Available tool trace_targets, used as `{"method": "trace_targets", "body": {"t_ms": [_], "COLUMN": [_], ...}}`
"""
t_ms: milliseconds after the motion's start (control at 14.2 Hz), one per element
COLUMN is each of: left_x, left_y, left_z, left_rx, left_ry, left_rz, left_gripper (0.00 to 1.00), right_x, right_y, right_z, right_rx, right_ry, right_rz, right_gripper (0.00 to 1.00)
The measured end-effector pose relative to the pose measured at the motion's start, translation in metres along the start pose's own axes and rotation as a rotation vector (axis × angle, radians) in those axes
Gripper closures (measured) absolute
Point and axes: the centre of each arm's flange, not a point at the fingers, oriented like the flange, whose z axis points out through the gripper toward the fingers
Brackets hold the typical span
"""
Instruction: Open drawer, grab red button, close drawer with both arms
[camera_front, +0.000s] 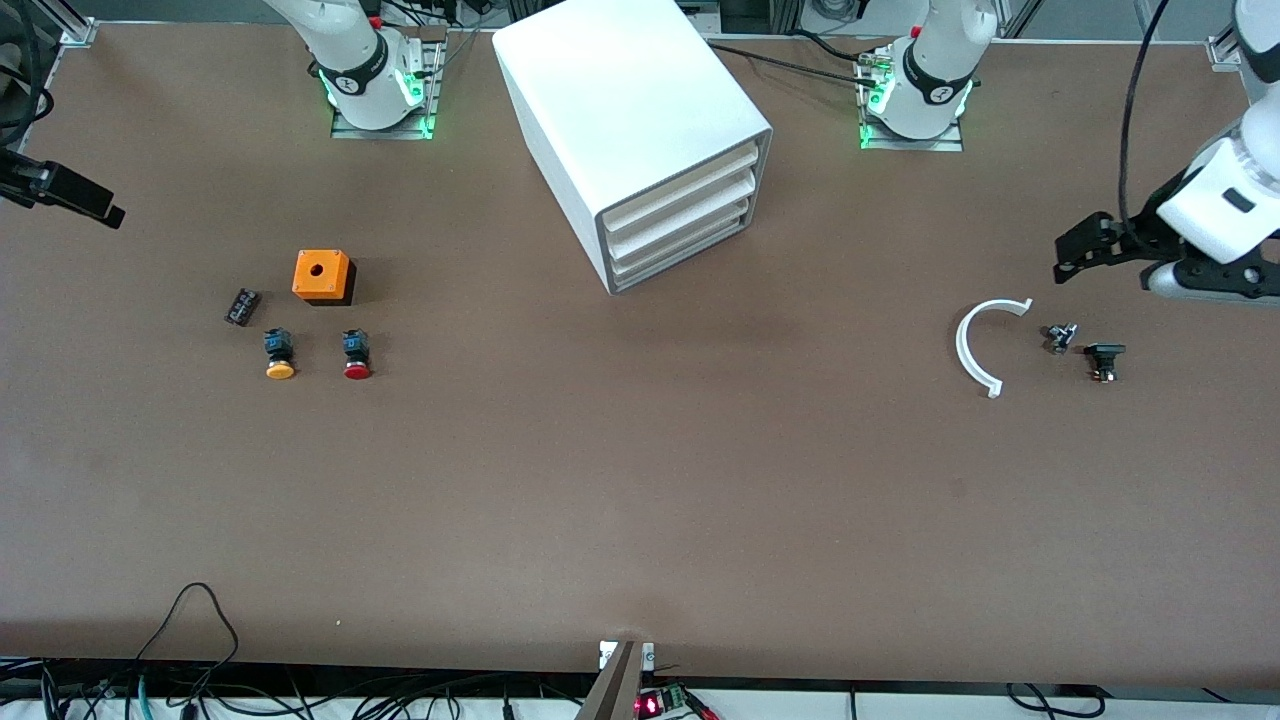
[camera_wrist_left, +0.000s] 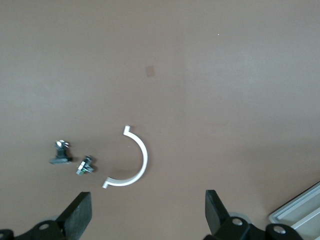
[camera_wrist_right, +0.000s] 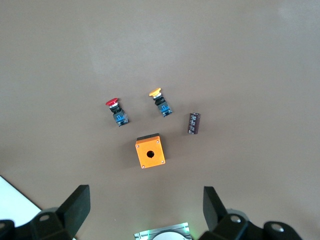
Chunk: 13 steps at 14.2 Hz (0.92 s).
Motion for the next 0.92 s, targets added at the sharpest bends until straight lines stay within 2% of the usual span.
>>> {"method": "trace_targets", "body": {"t_ms": [211, 916], "left_x": [-0.003, -0.001], "left_y": [-0.026, -0.018], "left_z": [-0.004, -0.012], "left_rx": [0.002, -0.007], "left_ry": [0.007, -0.042], "left_rz": [0.014, 0.029], "left_gripper": [0.00, 0.00], "right_x": [-0.004, -0.005], "right_y": [0.000, -0.003], "right_z": [0.000, -0.003], "right_rx": [0.004, 0.004], "right_ry": [0.021, 0.032], "right_rz": [-0.078, -0.149], "right_gripper": [0.00, 0.00]}}
